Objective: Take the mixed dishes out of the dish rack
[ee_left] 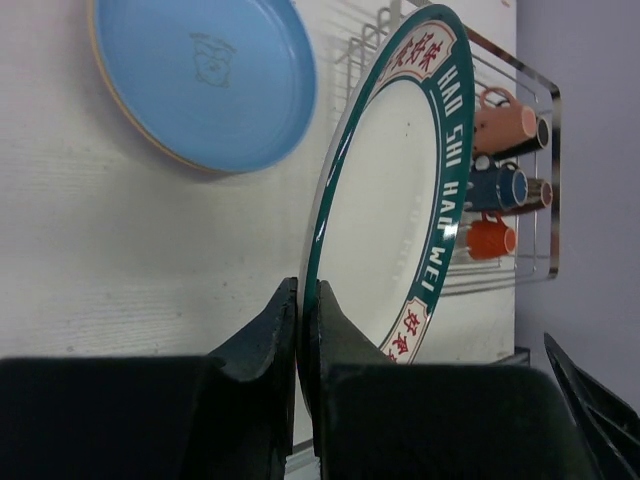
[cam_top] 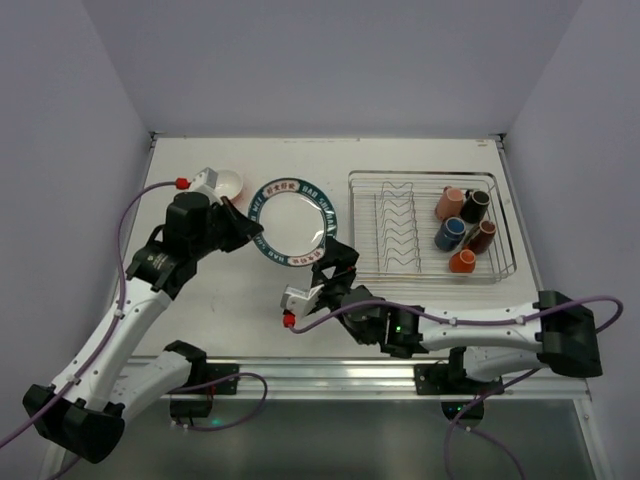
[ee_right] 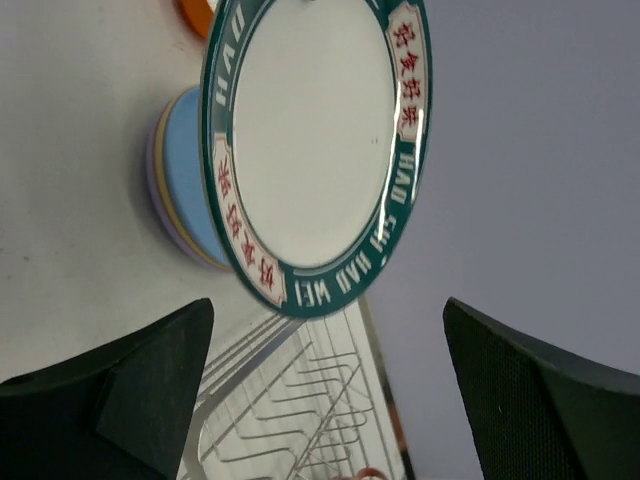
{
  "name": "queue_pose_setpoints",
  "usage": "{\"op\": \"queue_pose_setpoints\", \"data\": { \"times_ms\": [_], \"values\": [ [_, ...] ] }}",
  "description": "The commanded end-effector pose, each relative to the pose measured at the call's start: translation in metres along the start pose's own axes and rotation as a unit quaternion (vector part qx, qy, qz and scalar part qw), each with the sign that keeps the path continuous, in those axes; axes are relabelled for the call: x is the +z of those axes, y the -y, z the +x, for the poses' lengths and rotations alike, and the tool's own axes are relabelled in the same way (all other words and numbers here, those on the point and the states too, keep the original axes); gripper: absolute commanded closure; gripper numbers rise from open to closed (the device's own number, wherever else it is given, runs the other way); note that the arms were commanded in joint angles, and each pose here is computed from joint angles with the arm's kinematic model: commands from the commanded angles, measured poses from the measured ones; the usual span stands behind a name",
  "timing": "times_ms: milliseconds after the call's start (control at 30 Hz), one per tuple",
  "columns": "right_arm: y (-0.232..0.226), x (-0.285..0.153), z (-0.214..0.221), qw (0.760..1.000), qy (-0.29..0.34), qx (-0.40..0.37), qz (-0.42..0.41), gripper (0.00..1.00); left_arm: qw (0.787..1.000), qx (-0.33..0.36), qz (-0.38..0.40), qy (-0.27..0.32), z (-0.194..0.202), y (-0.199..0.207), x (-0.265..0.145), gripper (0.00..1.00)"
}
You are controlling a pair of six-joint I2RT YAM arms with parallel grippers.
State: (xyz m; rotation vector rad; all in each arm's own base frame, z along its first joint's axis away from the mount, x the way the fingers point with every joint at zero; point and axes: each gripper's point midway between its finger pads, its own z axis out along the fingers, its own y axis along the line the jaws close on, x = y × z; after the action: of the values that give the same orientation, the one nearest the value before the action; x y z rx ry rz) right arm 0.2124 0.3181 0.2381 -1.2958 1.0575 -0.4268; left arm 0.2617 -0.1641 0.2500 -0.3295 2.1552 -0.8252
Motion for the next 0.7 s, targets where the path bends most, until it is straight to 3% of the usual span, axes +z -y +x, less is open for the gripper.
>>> {"op": "queue_pose_setpoints", "data": {
  "times_ms": [0,67,133,167,233,267,300,333,367,467,500,667],
  "values": [
    [-0.002,-0.021,-0.012,0.984,0.025,0.154,-0.083,0.01,0.993,-0.062,-0.008,0.102,-0.046,-0.002,0.002,1.00],
    [0.019,-0.039,-0.037,0.945,0.076,0.297,-0.117,0.01,0.990,-0.083,-0.011,0.117,-0.055,-0.008,0.004,1.00],
    [0.061,-0.043,-0.037,0.905,0.092,0.407,-0.088,0.01,0.984,-0.106,-0.005,0.140,-0.067,-0.009,0.006,1.00],
    [0.087,-0.053,-0.036,0.856,0.102,0.502,-0.070,0.01,0.983,-0.112,-0.004,0.143,-0.067,-0.012,0.010,1.00],
    [0.131,-0.051,-0.001,0.787,0.070,0.613,-0.009,0.01,0.980,-0.120,0.027,0.154,-0.076,-0.004,0.014,1.00],
    [0.143,-0.055,0.008,0.718,0.063,0.693,-0.002,0.01,0.981,-0.121,0.033,0.148,-0.075,-0.003,0.022,1.00],
    [0.130,-0.061,-0.004,0.696,0.068,0.709,-0.087,0.01,0.979,-0.129,0.044,0.149,-0.077,-0.001,0.027,1.00],
    [0.149,-0.057,0.019,0.672,0.059,0.735,-0.069,0.01,0.979,-0.132,0.051,0.143,-0.076,0.000,0.031,1.00],
    [0.149,-0.058,0.018,0.628,0.053,0.770,-0.100,0.01,0.979,-0.137,0.056,0.140,-0.075,-0.001,0.039,1.00],
    [0.141,-0.058,0.021,0.558,0.049,0.810,-0.174,0.01,0.974,-0.150,0.069,0.154,-0.081,-0.007,0.051,1.00],
    [0.149,-0.062,0.022,0.560,0.071,0.809,-0.163,0.01,0.971,-0.157,0.070,0.163,-0.085,-0.009,0.054,1.00],
    [0.159,-0.073,0.067,0.604,0.064,0.794,-0.026,0.01,0.972,-0.164,0.040,0.161,-0.086,-0.029,0.078,1.00]
  ]
}}
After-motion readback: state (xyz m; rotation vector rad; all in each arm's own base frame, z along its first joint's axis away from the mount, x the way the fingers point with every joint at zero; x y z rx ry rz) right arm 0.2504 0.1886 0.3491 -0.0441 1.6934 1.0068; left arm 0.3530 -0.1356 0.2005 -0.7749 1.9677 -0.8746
